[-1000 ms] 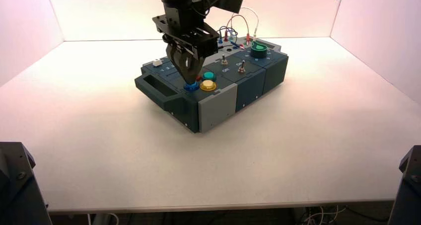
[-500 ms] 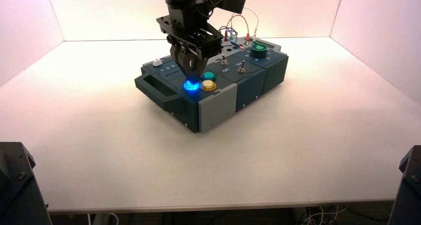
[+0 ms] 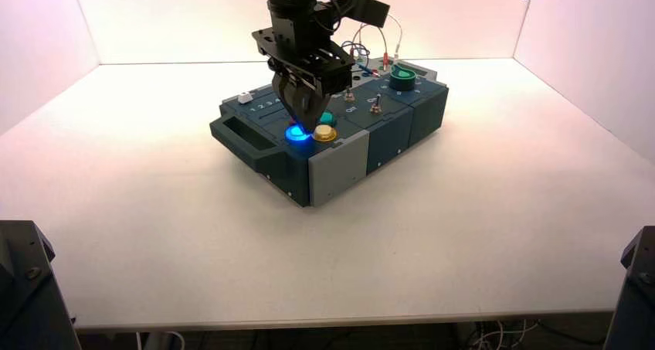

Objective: Push the blue button with the left gripper.

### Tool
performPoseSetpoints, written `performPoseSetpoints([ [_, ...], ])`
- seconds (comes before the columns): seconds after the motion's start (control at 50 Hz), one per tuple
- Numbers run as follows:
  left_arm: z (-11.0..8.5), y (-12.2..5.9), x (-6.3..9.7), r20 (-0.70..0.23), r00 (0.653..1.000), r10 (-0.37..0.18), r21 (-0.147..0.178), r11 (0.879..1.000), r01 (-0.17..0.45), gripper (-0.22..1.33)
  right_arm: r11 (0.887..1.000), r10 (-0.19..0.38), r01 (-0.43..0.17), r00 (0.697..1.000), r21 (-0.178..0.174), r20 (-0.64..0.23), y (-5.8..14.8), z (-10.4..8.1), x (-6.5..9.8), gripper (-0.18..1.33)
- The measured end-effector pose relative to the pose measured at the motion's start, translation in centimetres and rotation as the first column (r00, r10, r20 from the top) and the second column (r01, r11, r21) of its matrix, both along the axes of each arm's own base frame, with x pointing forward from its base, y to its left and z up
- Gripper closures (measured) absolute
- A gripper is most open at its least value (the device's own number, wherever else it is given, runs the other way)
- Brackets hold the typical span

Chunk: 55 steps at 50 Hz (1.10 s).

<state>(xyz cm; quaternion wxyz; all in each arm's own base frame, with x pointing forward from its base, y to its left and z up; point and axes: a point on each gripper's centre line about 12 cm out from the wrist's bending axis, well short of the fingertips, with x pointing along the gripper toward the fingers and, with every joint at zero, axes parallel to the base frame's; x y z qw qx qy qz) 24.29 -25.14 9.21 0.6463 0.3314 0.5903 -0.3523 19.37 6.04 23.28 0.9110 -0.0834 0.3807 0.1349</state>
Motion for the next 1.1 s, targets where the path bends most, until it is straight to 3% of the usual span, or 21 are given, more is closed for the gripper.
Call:
performPoseSetpoints([
  [0.08,0.3,0.2,-0.1,0.003,1.000,0.000,-0.001,1.000,0.000,1.27,1.000,0.002,-0.002,1.000,0.000,0.000,0.0,0.0,0.0,0.24],
  [0.34,4.8,0.9,0.4,0.090,0.996,0.028,-0.086,0.996,-0.020,1.27,1.000,-0.001,0.001,1.000,0.002,0.003,0.0,0.1,0.0,0.24],
  [0.5,6.8,1.7,0.2,0.112,0.993,0.039,-0.108,0.994,-0.027,1.25,1.000,0.000,0.000,1.000,-0.001,0.002,0.0,0.0,0.0,0.24],
  [0.54,7.1,1.8,0.0,0.116,0.992,0.038,-0.113,0.993,-0.025,1.20,1.000,0.002,-0.002,1.000,-0.001,0.002,0.0,0.0,0.0,0.24],
  [0.62,8.1,2.2,-0.4,0.128,0.991,0.042,-0.125,0.992,-0.026,0.96,1.000,0.002,-0.002,1.000,-0.001,0.002,0.0,0.0,-0.1,0.24],
  [0.7,9.0,2.7,-0.9,0.129,0.991,0.047,-0.130,0.991,-0.030,0.47,1.000,0.000,0.000,1.000,0.000,0.003,0.0,0.1,0.0,0.24],
  [0.76,9.4,3.0,-1.2,0.124,0.991,0.049,-0.126,0.992,-0.033,0.27,1.000,0.000,0.000,1.000,0.000,0.001,0.0,0.0,-0.1,0.24],
  [0.84,9.3,3.4,-1.6,0.114,0.992,0.048,-0.113,0.993,-0.035,0.13,1.000,0.000,0.000,1.000,0.000,0.001,0.0,0.0,-0.1,0.24],
  [1.0,8.2,3.9,-2.2,0.103,0.994,0.042,-0.100,0.994,-0.032,0.12,1.000,0.002,-0.002,1.000,0.000,0.001,0.0,0.0,-0.1,0.24],
  [1.1,6.9,4.2,-2.4,0.129,0.991,0.034,-0.120,0.993,-0.019,0.12,1.000,0.000,0.000,1.000,0.006,-0.002,0.1,0.0,-0.1,0.24],
])
